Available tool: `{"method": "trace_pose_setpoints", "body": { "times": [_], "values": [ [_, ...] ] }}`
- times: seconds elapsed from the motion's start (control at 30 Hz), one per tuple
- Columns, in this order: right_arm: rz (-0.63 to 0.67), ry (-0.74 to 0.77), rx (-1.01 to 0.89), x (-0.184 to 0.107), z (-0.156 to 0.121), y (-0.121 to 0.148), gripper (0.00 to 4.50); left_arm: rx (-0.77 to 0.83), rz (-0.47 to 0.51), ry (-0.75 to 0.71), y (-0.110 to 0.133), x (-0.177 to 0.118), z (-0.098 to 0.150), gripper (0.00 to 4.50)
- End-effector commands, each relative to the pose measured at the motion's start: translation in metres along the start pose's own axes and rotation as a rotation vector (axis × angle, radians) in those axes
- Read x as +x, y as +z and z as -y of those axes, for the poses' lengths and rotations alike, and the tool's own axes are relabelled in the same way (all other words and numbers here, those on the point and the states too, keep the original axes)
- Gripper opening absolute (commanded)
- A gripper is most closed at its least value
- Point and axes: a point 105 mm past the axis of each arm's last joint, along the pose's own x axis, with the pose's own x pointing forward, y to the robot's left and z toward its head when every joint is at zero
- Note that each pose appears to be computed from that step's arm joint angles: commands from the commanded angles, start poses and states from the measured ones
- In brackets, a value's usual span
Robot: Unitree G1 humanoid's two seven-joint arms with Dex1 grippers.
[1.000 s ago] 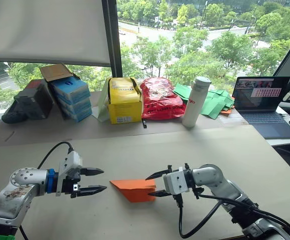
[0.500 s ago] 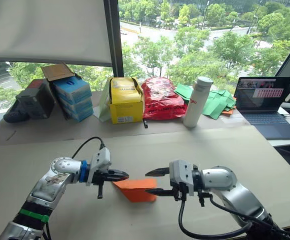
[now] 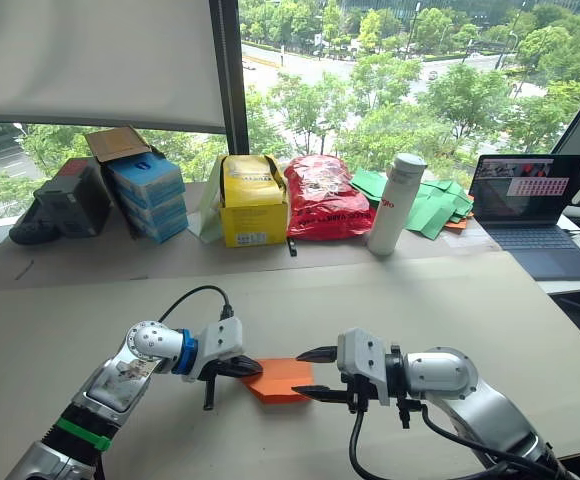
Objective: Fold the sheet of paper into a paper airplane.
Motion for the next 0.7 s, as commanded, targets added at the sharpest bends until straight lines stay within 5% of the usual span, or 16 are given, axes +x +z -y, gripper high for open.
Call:
{"method": "trace_pose_setpoints", "body": {
  "times": [0.03,0.7],
  "values": [
    [0.002,0.028,-0.080,0.000,-0.006,0.007,2.32,0.035,-0.048,-0.009,-0.004,-0.002,0.006,0.01],
    [-0.118,0.023,-0.263,0.014,0.002,-0.023,2.32,0.025,-0.092,0.048,-0.045,-0.007,0.005,0.01]
  ]
}}
